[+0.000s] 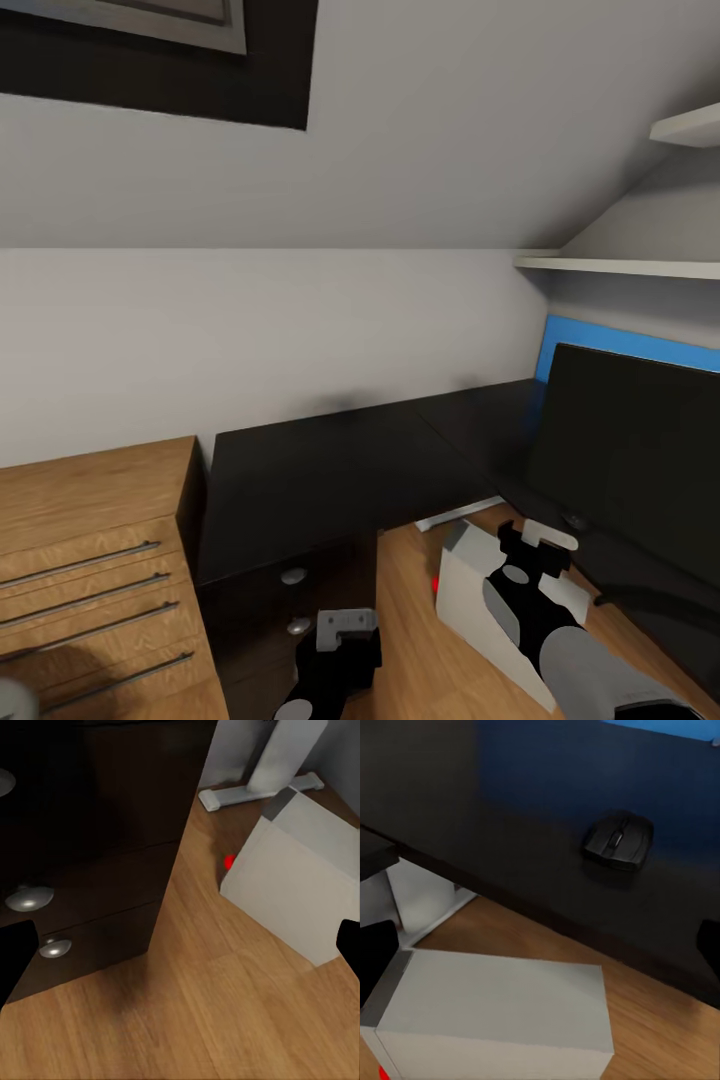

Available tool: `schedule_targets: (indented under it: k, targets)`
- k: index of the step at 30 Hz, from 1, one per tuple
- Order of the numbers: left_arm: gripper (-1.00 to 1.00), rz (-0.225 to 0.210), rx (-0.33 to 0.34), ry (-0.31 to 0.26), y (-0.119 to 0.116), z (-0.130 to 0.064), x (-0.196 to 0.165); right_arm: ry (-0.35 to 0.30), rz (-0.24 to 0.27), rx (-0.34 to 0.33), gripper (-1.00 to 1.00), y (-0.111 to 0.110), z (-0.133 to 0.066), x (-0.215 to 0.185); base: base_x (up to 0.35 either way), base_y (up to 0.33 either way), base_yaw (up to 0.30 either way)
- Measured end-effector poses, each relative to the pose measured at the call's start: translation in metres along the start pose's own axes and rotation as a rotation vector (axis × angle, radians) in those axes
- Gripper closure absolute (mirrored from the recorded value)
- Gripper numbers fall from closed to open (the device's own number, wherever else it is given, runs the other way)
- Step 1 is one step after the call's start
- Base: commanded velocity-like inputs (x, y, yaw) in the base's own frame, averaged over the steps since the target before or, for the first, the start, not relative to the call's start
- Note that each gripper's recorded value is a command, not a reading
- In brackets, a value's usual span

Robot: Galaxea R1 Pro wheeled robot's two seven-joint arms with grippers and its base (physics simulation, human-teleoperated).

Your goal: In the bedroom, organize the workspace by keeping the computer under the desk, ensuring the monitor is on the desk, placing the keyboard on the desk next to the monitor, placing the mouse on the desk next to the keyboard, moving the folder from the swivel chair onto the desk next to the mouse, stacking the notebook on top of the folder with the pen on top of the notebook, and positioning the swivel chair next to the desk.

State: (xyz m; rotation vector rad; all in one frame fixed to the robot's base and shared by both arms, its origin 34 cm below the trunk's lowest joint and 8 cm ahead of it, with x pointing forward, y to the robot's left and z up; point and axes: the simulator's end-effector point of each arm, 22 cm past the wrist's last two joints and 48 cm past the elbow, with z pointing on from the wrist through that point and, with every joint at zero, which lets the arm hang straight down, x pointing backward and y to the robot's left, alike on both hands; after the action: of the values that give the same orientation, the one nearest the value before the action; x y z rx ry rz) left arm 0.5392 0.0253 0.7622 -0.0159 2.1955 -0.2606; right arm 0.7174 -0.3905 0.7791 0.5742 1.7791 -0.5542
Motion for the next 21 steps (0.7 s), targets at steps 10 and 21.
schedule_targets:
  k: [10, 21]
  targets:
    - [-1.00, 0.011, 0.013, 0.004, -0.0063, -0.0018, 0.0037, -0.002, 0.001, 0.006, -1.00, -0.0022, 0.0035, -0.0042, 0.055, -0.014, 0.000]
    - [-1.00, 0.013, 0.016, 0.005, -0.0082, -0.0022, 0.0044, 0.001, -0.004, 0.015, -1.00, -0.0073, 0.0084, -0.0078, 0.066, -0.057, 0.000]
